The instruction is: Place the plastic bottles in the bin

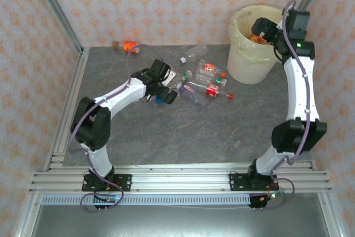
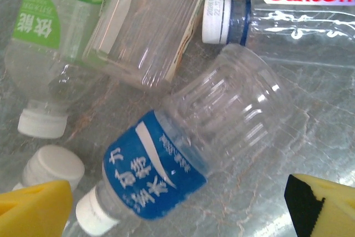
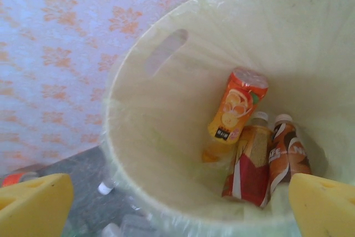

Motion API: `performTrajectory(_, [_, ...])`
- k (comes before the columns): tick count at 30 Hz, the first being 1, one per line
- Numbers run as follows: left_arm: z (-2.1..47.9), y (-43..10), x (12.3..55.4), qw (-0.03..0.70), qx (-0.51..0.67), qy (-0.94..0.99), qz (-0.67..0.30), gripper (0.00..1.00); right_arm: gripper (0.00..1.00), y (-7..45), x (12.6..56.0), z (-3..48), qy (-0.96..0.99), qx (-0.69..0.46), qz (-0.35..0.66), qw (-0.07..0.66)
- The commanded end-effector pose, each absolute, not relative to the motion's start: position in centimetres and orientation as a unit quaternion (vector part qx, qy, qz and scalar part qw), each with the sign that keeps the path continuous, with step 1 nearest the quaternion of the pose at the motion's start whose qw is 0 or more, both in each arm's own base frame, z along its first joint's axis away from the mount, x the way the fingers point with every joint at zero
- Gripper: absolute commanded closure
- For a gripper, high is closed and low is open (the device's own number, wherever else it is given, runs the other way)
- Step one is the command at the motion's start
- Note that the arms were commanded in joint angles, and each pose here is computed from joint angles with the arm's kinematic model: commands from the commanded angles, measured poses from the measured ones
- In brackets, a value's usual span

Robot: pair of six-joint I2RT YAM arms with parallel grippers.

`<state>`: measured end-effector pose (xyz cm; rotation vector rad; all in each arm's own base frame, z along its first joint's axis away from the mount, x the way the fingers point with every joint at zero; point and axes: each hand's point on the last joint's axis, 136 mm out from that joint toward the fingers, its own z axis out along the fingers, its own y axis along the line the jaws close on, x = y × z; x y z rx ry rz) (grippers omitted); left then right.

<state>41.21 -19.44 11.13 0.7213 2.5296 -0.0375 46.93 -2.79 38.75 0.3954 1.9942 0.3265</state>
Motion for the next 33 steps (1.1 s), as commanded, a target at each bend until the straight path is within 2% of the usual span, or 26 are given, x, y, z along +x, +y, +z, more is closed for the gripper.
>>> performTrajectory(1, [10.6, -19.8, 41.3, 0.237, 0.292, 0.926, -0.027, 0.0, 0.01, -1.3, 44.1, 42.3, 0.782, 0.159, 0.192, 0.572])
performTrajectory(6, [9.3, -20.7, 42.4, 0.211, 0.263, 0.932, -0.132, 0.0, 0.01, -0.1, 39.8, 41.7, 0.778, 0.151, 0.213, 0.572])
performTrajectory(13, [8.0, -21.5, 41.3, 0.183, 0.267, 0.932, -0.165, 0.0, 0.01, -0.7, 35.7, 40.6, 0.785, 0.146, 0.167, 0.578])
performTrajectory(20, [7.3, -21.0, 39.5, 0.17, 0.264, 0.937, -0.154, 0.01, 0.01, -0.8, 35.0, 40.4, 0.784, 0.152, 0.165, 0.579])
performTrajectory(23, [5.8, -20.8, 38.2, 0.158, 0.272, 0.942, -0.12, 0.04, 0.01, -0.8, 35.1, 40.4, 0.78, 0.157, 0.171, 0.581])
performTrajectory(33, [5.3, -19.5, 37.3, 0.215, 0.239, 0.947, -0.015, 0.1, 0.01, -0.8, 35.3, 39.3, 0.783, 0.166, 0.174, 0.573])
